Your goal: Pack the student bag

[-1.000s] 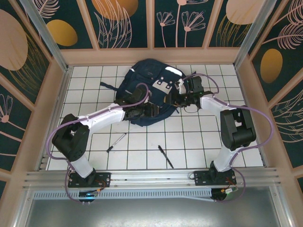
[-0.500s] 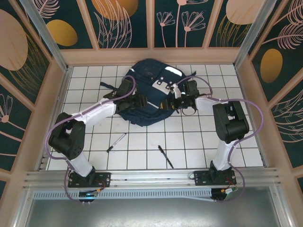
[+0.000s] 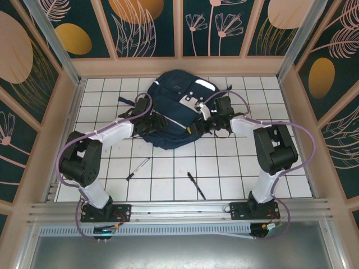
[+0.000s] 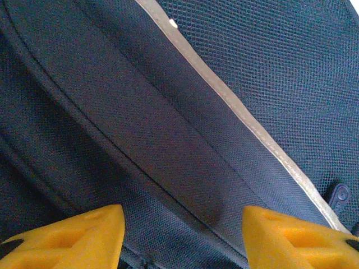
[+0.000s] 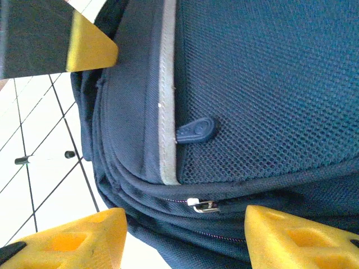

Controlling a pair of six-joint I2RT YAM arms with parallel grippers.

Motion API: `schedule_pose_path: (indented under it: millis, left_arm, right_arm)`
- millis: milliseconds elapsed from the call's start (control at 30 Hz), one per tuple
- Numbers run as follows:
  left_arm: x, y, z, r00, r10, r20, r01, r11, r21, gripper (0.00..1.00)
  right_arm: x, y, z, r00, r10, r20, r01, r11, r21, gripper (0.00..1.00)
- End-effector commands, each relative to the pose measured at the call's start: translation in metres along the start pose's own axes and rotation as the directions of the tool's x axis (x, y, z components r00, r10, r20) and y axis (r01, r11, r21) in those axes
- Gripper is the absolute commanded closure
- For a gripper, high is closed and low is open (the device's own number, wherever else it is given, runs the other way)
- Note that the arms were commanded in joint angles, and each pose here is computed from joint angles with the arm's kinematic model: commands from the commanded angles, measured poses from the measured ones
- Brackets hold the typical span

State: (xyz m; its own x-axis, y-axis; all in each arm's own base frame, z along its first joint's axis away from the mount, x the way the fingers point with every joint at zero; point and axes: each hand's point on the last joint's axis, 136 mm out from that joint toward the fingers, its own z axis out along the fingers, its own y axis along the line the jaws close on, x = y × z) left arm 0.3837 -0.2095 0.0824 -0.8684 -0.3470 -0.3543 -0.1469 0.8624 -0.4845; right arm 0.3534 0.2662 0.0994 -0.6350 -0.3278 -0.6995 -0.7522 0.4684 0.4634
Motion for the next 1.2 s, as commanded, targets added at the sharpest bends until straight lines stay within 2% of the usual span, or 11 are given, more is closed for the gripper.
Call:
schedule_pose_path:
  millis: [0,100,333,433,633,1033,1167]
  left_arm:
    - [0.006,0.009,0.005,0.999,-0.037,-0.037,0.036,0.999,-0.006,0.44]
    - [0.01,0.01,0.006,0.998,-0.045,-0.054,0.045,0.999,-0.004,0.44]
    - [0.018,0.013,0.012,0.993,-0.077,-0.087,0.078,0.997,0.004,0.44]
    - [0.022,0.012,0.014,0.99,-0.096,-0.101,0.099,0.995,0.024,0.44]
    - [0.028,0.011,0.019,0.986,-0.107,-0.13,0.113,0.993,0.04,0.44]
    - [0.018,-0.005,0.013,0.985,-0.111,-0.131,0.123,0.989,0.083,0.45]
    - [0.017,-0.01,0.012,0.985,-0.108,-0.138,0.121,0.988,0.095,0.45]
  right_arm:
    - [-0.003,0.004,-0.008,0.998,-0.066,0.001,0.066,0.997,0.048,0.41]
    - [-0.002,-0.012,-0.007,0.999,-0.041,-0.023,0.043,0.993,0.106,0.38]
    - [0.009,-0.028,0.018,0.999,0.027,-0.028,-0.024,0.995,0.093,0.31]
    - [0.01,-0.015,0.027,0.998,-0.022,-0.053,0.024,0.998,0.051,0.28]
    - [0.007,0.016,0.028,0.991,-0.106,-0.076,0.103,0.994,-0.04,0.33]
    - [0.022,0.057,0.028,0.977,-0.127,-0.173,0.107,0.987,-0.124,0.41]
    - [0.015,0.074,0.02,0.978,-0.14,-0.157,0.115,0.981,-0.155,0.41]
